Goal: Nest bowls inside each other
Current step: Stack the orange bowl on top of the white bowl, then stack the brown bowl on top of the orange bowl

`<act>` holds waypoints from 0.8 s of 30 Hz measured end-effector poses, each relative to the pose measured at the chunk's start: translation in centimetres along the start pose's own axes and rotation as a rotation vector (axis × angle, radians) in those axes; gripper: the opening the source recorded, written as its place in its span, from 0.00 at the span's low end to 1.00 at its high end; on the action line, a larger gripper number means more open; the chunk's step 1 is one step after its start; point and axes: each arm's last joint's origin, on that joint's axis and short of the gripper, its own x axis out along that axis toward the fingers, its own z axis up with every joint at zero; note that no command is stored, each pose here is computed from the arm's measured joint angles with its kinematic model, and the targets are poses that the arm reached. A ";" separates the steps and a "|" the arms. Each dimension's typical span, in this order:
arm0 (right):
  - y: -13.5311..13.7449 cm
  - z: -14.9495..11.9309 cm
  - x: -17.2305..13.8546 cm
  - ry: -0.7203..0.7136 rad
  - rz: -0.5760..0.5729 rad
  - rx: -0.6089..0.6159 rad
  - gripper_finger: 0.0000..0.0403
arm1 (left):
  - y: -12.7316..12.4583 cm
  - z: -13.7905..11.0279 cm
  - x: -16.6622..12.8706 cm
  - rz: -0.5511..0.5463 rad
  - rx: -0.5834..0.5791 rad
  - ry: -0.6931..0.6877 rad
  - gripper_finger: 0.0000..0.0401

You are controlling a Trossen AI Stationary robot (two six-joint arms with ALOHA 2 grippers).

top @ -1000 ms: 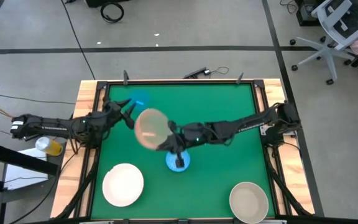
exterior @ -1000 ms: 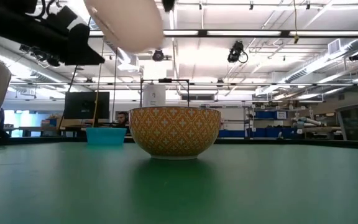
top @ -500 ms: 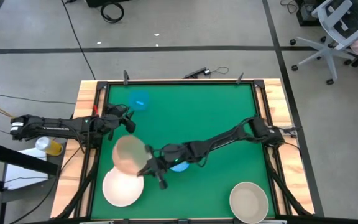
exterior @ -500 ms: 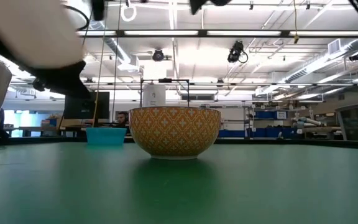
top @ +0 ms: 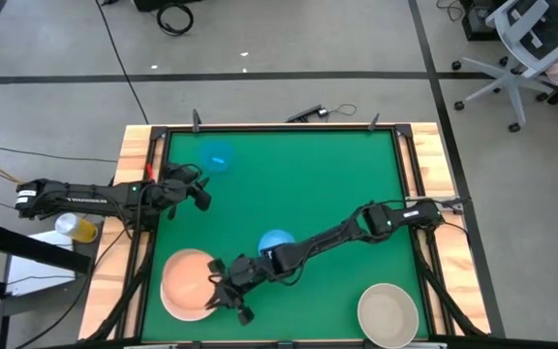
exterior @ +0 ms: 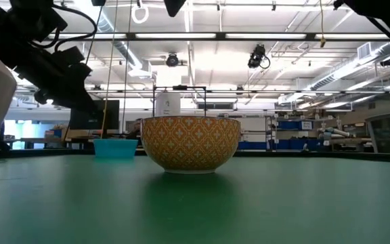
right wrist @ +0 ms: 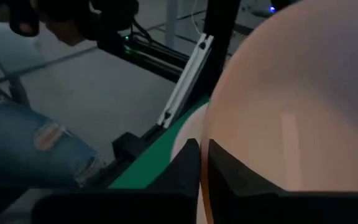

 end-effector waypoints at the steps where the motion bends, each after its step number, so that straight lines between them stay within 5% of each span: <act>1: 0.1 0.0 0.0 0.001 -0.012 0.005 0.09 | 0.0 -0.1 0.0 0.002 0.000 0.005 0.37; 10: 0.2 0.7 -0.2 0.003 -0.073 -0.001 0.41 | 0.1 -0.2 0.1 0.018 0.014 0.014 0.37; 13: -0.2 0.7 -0.4 0.067 -0.198 0.029 0.49 | 0.1 -0.3 0.1 0.025 0.026 0.028 0.37; 18: -1.0 2.6 -3.5 0.259 -0.477 0.098 0.53 | 0.2 -0.6 0.2 0.035 0.045 0.053 0.37; 24: -1.6 3.9 -8.3 0.529 -0.572 0.189 0.52 | 0.1 -0.8 0.4 0.039 0.064 0.072 0.37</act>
